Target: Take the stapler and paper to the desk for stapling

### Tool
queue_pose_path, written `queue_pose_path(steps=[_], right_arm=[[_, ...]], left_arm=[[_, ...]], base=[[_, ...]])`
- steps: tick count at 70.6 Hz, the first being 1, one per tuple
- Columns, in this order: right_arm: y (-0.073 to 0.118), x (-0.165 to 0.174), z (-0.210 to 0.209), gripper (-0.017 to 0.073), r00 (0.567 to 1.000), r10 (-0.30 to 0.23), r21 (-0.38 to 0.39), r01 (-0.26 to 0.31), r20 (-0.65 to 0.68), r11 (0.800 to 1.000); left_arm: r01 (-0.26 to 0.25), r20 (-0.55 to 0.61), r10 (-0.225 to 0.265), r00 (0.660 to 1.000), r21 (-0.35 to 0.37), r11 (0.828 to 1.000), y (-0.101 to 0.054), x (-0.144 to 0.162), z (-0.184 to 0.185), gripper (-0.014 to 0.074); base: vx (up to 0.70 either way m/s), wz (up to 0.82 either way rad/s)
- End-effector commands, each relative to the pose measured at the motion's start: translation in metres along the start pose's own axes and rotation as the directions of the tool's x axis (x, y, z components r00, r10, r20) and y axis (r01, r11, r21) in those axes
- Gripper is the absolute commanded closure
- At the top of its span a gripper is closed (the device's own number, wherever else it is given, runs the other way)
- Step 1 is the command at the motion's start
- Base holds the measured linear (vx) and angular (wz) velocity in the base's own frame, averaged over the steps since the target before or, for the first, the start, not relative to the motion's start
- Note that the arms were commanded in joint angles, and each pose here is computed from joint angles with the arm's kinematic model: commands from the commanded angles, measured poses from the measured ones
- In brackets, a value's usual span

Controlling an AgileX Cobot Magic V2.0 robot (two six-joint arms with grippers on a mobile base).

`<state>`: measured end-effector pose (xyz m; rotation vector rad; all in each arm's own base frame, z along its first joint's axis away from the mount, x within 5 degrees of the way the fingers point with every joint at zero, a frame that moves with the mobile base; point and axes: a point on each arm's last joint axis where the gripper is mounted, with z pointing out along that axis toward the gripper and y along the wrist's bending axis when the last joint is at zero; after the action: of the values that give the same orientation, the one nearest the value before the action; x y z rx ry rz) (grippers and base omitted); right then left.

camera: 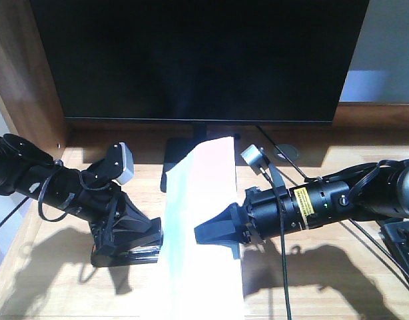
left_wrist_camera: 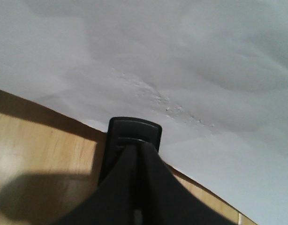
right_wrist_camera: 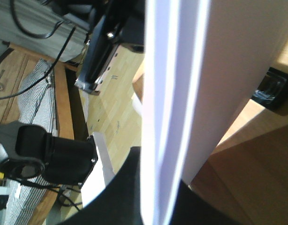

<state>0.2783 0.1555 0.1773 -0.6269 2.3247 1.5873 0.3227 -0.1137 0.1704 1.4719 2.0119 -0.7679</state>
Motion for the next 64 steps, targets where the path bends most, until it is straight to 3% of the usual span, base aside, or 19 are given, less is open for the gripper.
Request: queue_pose_path(steps=[1, 8, 31, 50, 64], right_arm=[[0.019, -0.010, -0.008, 0.0562, 0.996, -0.077, -0.063, 0.080, 0.046, 0.995], [0.018, -0.010, -0.008, 0.0562, 0.994, -0.098, -0.048, 0.100, 0.045, 0.994], [0.006, -0.009, -0.008, 0.0562, 0.996, -0.084, 0.069, 0.082, 0.030, 0.994], [-0.010, -0.004, 0.001, 0.0562, 1.000, -0.012, 0.044, 0.012, 0.007, 0.999], [-0.012, -0.004, 0.007, 0.0562, 0.999, -0.014, 0.024, 0.013, 0.029, 1.000]], left_arm=[[-0.018, 0.068, 0.018, 0.997, -0.011, 1.000, -0.003, -0.019, -0.012, 0.0600], [-0.018, 0.068, 0.018, 0.997, -0.011, 1.000, -0.003, -0.019, -0.012, 0.0600], [-0.018, 0.068, 0.018, 0.997, -0.011, 1.000, -0.003, -0.019, -0.012, 0.0600], [-0.018, 0.068, 0.018, 0.997, -0.011, 1.000, -0.003, -0.019, -0.012, 0.0600], [-0.018, 0.068, 0.018, 0.997, -0.011, 1.000, -0.003, -0.019, -0.012, 0.0600]], base=[[0.00, 0.00], [0.00, 0.00], [0.00, 0.00], [0.00, 0.00], [0.00, 0.00]])
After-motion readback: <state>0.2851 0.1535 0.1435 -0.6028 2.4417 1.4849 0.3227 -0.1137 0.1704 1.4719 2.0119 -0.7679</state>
